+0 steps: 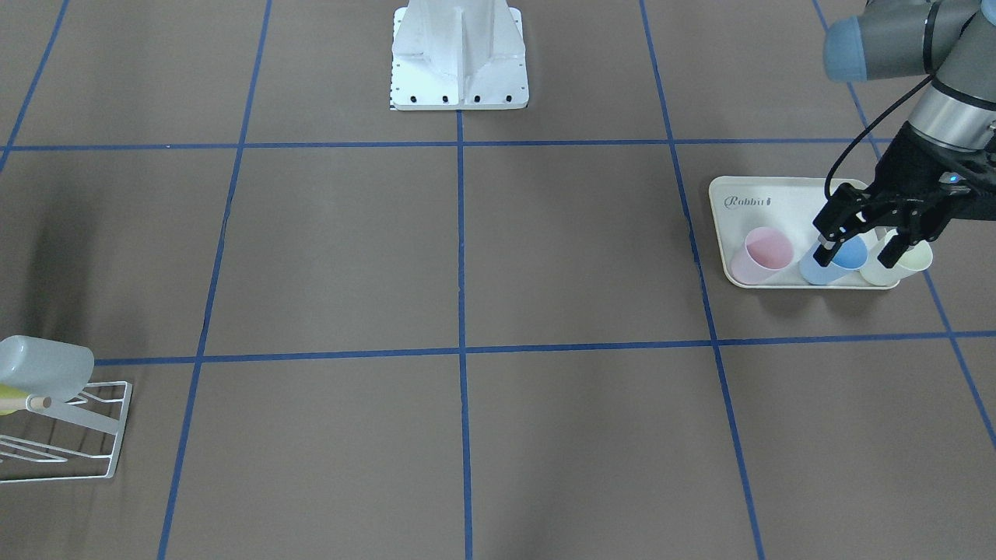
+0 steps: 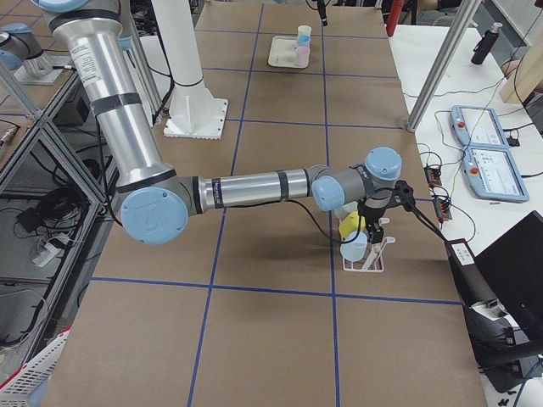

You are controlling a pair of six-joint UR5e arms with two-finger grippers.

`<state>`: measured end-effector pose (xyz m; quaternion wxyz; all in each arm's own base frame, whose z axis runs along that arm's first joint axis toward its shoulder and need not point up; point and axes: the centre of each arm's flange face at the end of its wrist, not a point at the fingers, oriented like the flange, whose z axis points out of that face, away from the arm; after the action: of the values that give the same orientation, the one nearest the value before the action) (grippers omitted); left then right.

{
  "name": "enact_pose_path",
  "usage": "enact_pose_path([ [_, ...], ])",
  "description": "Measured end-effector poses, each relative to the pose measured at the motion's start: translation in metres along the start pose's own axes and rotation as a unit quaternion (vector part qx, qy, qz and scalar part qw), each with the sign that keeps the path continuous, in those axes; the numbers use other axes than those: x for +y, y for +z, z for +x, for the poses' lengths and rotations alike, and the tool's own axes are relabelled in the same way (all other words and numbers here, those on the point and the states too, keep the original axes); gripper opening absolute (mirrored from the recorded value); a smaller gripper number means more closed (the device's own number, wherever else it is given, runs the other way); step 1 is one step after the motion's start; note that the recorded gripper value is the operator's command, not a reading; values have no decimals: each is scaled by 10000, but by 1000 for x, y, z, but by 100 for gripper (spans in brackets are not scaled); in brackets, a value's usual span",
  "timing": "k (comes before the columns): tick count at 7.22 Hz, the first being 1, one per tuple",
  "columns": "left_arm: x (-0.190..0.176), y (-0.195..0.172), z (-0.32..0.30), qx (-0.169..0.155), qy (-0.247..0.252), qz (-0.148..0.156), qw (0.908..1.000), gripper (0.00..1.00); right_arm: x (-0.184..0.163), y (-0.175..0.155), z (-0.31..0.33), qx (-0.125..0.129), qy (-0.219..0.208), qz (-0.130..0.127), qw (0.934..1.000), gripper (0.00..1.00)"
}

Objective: Transfer IKEA cup to right arm and place on rack

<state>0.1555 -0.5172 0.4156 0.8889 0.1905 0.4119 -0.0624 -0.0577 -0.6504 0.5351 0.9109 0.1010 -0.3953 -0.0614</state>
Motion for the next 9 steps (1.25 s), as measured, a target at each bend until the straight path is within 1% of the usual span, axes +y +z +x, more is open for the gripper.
enact_pose_path([
  [1,11,2,-37,-241,386,-107,9989,100,-4,-2,-10,-109,154,11,9998,99],
  [2,21,7,-74,-499,794,-291,9952,100,-4,-5,-21,-207,226,21,9995,99],
  [3,29,16,-108,-718,1111,-554,9897,100,-4,-7,-28,-298,233,26,9993,99],
  [4,42,30,-137,-830,1251,-875,9848,99,-2,-8,-33,-387,224,7,9990,99],
  [5,55,46,-157,-782,1211,-1197,9823,99,1,-6,-36,-465,215,-27,9987,99],
  [6,66,60,-172,-610,1097,-1488,9809,98,2,-5,-39,-516,198,-49,9985,99],
  [7,73,69,-181,-482,995,-1670,9797,96,3,-5,-42,-550,172,-52,9983,99],
  [9,81,86,-198,-471,851,-1896,9770,94,15,-7,-44,-575,130,-50,9983,99],
])
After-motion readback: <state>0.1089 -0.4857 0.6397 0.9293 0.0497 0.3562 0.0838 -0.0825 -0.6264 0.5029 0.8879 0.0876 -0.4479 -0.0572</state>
